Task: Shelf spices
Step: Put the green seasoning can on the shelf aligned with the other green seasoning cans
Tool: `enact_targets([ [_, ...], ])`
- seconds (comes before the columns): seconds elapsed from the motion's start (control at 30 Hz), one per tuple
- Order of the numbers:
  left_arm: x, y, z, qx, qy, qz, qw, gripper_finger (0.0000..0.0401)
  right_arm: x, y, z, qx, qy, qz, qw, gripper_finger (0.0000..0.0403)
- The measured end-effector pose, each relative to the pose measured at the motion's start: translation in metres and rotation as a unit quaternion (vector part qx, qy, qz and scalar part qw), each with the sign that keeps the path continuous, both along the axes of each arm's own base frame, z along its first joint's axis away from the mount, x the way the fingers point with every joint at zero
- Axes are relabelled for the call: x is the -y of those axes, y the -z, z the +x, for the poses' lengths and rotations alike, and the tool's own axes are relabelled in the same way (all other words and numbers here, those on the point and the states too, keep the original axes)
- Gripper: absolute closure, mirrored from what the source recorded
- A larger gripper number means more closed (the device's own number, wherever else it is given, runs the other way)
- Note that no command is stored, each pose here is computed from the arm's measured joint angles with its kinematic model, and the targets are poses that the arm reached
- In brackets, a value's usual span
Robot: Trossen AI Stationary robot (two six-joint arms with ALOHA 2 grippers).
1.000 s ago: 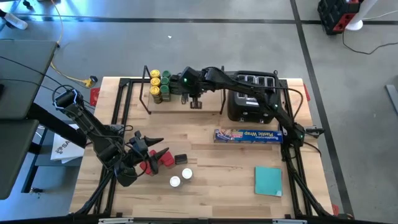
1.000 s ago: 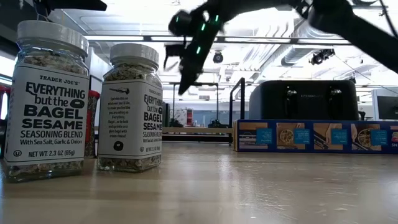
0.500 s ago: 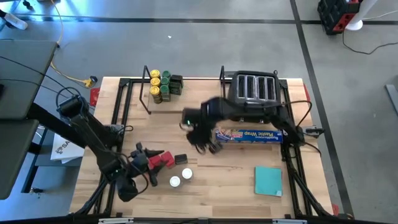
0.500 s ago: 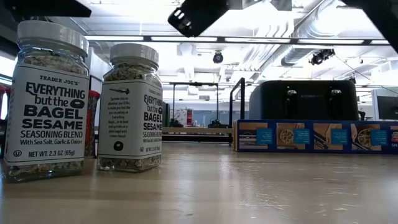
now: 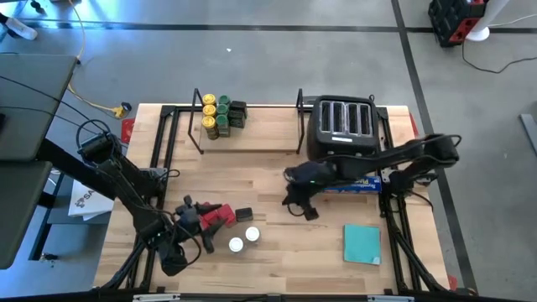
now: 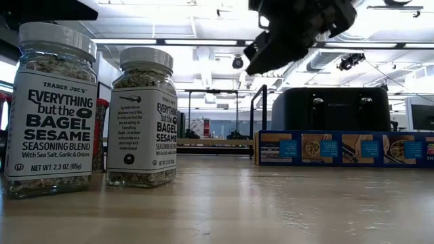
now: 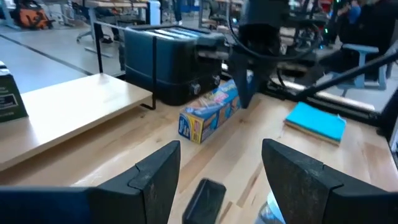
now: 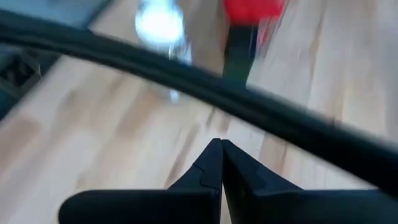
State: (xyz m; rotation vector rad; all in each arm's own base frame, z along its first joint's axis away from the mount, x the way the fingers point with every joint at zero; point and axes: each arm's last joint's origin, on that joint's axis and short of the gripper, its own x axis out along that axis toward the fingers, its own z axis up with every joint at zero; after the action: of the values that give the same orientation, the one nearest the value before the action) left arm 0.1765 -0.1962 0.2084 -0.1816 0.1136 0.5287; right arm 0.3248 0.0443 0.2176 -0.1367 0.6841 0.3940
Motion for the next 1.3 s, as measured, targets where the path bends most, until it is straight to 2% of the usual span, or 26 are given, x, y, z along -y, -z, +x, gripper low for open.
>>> enact_targets([
  [0.1,-0.001,-0.001,0.001,0.011,-0.010,0.003,1.000,0.0181,-0.003,0.004,-0.005,0.104,0.003,0.039,0.994,0.0403],
  [0.17,-0.002,-0.002,0.002,0.017,-0.016,0.004,1.000,0.0181,-0.004,0.006,-0.004,0.145,0.000,0.043,0.989,0.0402],
  [0.27,-0.006,-0.005,0.003,0.039,-0.039,0.018,0.998,0.0181,-0.006,0.008,0.007,0.157,0.007,0.030,0.987,0.0391],
  [0.4,-0.018,-0.018,0.005,0.064,-0.080,0.042,0.994,0.0181,-0.008,0.006,0.031,0.172,0.004,0.000,0.985,0.0347],
  [0.57,-0.037,-0.042,0.004,0.063,-0.092,0.020,0.994,0.0181,-0.012,0.010,0.068,0.128,-0.001,-0.015,0.992,0.0275],
  [0.67,-0.045,-0.052,0.002,0.071,-0.099,0.005,0.993,0.0181,-0.015,0.016,0.088,0.081,-0.018,-0.041,0.996,0.0233],
  [0.87,-0.050,-0.058,0.001,0.079,-0.103,-0.006,0.992,0.0181,-0.021,0.025,0.118,0.023,-0.034,-0.059,0.997,0.0167],
  [1.03,-0.048,-0.057,0.003,0.083,-0.103,-0.012,0.991,0.0181,-0.022,0.043,0.127,-0.014,-0.036,-0.062,0.997,0.0156],
  [1.3,-0.048,-0.057,0.002,0.078,-0.102,-0.005,0.992,0.0181,-0.023,0.050,0.130,-0.016,-0.024,-0.049,0.998,0.0156],
])
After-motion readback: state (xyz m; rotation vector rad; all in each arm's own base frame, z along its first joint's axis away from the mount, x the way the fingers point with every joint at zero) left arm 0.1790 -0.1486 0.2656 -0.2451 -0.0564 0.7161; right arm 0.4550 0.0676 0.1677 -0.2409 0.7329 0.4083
